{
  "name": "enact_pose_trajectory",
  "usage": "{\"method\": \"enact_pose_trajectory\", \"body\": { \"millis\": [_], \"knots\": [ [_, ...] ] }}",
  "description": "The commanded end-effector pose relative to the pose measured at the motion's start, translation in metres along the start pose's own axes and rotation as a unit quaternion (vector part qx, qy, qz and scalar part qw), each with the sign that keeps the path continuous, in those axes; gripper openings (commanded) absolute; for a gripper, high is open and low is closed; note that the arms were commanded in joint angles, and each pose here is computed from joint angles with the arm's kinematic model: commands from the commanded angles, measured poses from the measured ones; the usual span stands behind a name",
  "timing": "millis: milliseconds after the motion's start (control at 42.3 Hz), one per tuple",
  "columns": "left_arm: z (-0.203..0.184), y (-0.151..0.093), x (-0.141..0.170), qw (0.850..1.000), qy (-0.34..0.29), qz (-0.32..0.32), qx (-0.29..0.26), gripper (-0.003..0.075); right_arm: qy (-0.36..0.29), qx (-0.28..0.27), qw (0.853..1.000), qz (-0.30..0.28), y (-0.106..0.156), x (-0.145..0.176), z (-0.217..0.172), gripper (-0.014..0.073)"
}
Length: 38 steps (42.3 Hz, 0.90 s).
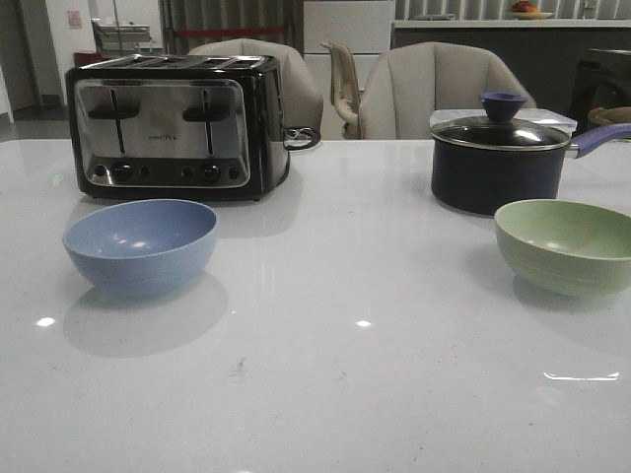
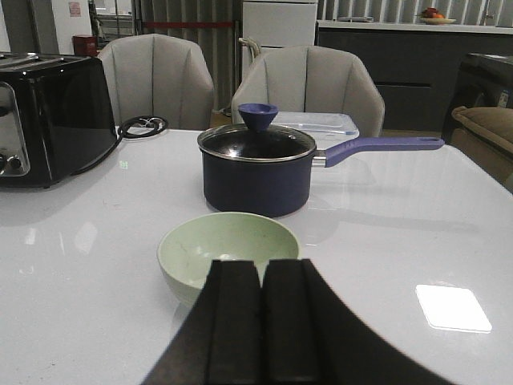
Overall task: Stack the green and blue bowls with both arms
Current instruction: 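Move the right gripper above the pale green bowl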
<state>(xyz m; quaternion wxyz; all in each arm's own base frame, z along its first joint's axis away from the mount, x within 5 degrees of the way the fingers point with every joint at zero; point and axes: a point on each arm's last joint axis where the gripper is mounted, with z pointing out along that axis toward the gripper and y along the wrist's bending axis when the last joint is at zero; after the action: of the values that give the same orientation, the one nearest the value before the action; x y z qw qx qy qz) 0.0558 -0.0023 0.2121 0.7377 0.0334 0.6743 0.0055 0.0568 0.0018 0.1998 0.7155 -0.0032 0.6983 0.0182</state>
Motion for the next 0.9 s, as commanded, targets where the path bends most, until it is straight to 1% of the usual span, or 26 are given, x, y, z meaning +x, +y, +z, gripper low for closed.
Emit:
{"method": "enact_pose_trajectory", "body": {
  "millis": [0, 544, 662, 709, 780, 875],
  "knots": [
    [-0.002, 0.000, -0.007, 0.999, -0.052, -0.004, 0.001, 0.0101, -0.060, 0.004, 0.998, -0.006, 0.000, -0.012, -0.002, 0.0043],
    [-0.002, 0.000, -0.007, 0.999, -0.052, -0.004, 0.001, 0.0101, -0.060, 0.004, 0.998, -0.006, 0.000, -0.012, -0.002, 0.0043],
    [-0.002, 0.000, -0.007, 0.999, -0.052, -0.004, 0.001, 0.0101, -0.074, 0.004, 0.997, -0.007, 0.000, -0.014, -0.003, 0.0043],
    [-0.002, 0.000, -0.009, 0.998, -0.060, -0.005, 0.001, 0.0101, -0.074, 0.004, 0.997, -0.007, 0.000, -0.015, -0.003, 0.0043],
    [-0.003, 0.000, -0.014, 0.996, -0.087, -0.005, 0.001, 0.0101, -0.083, 0.004, 0.997, -0.007, 0.000, -0.020, -0.004, 0.0043],
    [-0.007, 0.000, -0.033, 0.987, -0.163, -0.004, 0.001, 0.0101, -0.102, 0.003, 0.995, -0.007, 0.000, -0.041, -0.008, 0.0043]
  ]
}}
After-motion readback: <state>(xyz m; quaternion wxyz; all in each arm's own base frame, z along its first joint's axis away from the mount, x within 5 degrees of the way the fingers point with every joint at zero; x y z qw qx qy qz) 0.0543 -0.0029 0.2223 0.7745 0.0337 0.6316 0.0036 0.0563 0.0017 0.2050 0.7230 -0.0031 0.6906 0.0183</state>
